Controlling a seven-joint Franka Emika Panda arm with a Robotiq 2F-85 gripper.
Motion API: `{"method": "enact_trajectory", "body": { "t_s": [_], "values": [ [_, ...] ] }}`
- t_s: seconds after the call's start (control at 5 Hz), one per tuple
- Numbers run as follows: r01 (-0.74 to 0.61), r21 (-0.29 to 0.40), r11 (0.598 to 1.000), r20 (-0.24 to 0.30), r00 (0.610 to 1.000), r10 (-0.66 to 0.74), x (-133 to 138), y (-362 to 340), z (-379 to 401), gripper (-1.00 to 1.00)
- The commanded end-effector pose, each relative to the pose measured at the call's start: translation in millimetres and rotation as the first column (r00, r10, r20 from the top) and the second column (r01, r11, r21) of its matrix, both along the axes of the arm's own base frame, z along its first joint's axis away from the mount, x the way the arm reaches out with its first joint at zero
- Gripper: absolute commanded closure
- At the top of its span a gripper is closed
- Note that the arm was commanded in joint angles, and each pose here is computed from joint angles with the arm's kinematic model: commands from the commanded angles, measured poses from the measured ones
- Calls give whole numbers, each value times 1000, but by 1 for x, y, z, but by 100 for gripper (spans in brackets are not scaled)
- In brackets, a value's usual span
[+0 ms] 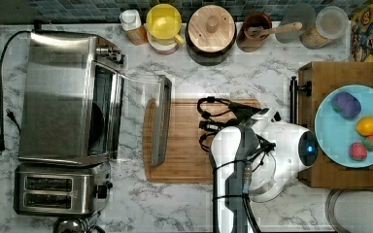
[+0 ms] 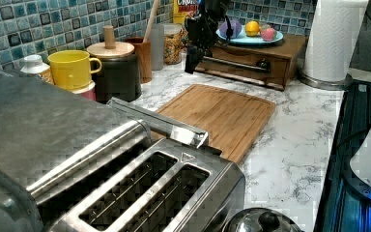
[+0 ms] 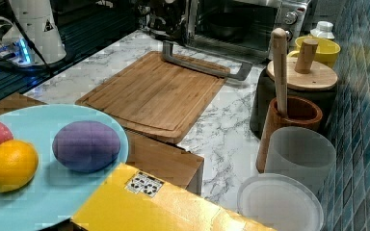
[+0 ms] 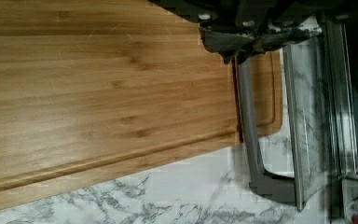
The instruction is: Close the oven.
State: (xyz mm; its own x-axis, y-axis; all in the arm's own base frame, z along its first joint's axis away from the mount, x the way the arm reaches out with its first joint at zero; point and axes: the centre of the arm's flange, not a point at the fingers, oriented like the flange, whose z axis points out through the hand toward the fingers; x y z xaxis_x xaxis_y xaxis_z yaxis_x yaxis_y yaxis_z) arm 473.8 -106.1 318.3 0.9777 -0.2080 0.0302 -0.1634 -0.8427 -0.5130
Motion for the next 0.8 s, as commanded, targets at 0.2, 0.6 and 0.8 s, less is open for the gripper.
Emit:
{"method": "enact_trajectory", "body": {
  "t_s": [0.2,0.6,0.8],
  "values": [
    [-158,128,979,141,980,139,24,75,-41,100],
    [-50,105,993,93,995,40,40,40,-75,100],
    [-110,197,974,127,988,86,47,52,-66,100]
  ]
}}
